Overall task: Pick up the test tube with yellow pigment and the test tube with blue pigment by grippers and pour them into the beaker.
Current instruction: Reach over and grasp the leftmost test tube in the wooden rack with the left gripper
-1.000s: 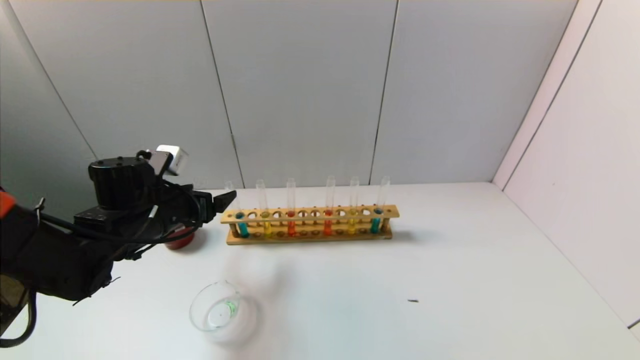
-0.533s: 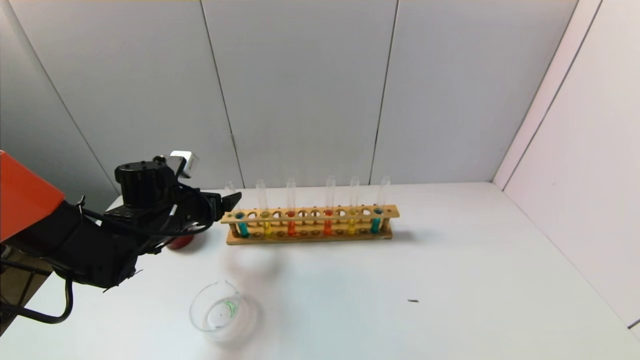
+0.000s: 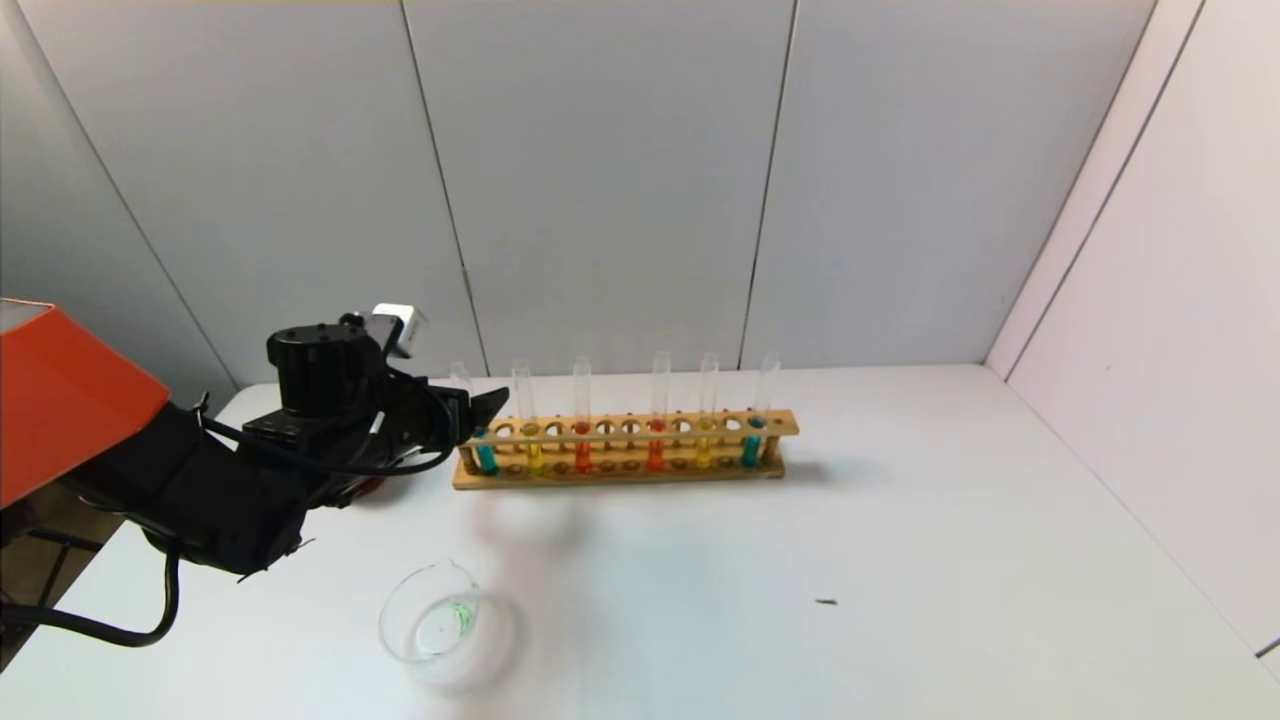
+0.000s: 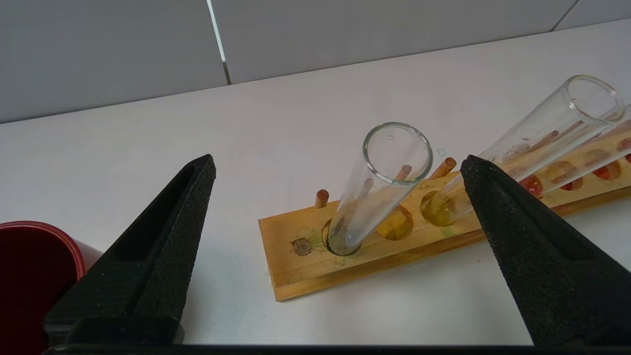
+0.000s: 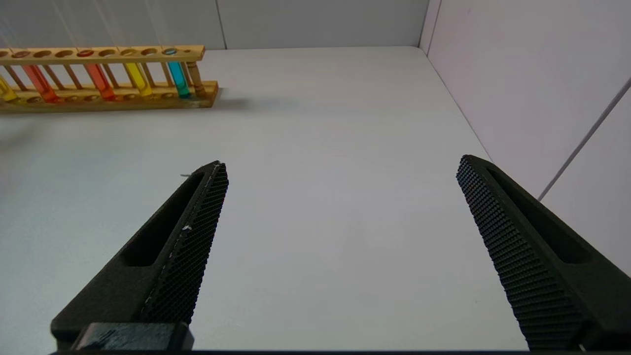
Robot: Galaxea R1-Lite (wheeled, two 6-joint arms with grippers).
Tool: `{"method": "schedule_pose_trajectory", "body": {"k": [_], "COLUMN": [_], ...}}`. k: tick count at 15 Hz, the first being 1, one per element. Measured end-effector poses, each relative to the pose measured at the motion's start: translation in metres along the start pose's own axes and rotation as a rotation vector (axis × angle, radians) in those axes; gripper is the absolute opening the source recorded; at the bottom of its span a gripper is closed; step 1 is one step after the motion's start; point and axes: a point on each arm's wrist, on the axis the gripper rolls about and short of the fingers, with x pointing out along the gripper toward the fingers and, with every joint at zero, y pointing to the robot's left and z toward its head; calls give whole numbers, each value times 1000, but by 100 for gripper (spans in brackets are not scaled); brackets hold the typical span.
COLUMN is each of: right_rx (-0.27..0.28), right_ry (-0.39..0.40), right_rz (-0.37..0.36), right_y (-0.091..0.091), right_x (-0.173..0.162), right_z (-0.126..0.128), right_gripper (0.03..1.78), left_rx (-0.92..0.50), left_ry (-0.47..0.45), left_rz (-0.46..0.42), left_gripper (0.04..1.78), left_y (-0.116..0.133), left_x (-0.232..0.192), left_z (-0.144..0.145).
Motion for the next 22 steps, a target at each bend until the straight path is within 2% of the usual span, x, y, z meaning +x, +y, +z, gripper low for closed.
{"method": "schedule_pose_trajectory", "body": {"k": [4,6,8,12,14,15,22], "right_rx": [0,0,0,0,0,0,0], "right_ry": [0,0,0,0,0,0,0], "right_rz": [0,0,0,0,0,0,0], "right_y": [0,0,0,0,0,0,0], "right_x": [0,0,0,0,0,0,0], "right_z": [0,0,0,0,0,0,0], "right_gripper": [170,170,170,170,170,170,170], "left_rx": [-2,0,2,2,3,3,4], "left_ry": [0,-34,-42,-32,-30,-28,-28], "left_rz": [14,12,13,13,11,11,23], "left_gripper": [173,160,138,65,38,32,32], "left_y": [0,1,1,1,1,1,0], "left_x": [4,7,9,12,12,12,7], "left_z": [-3,-1,-2,-6,-6,-7,-4]}}
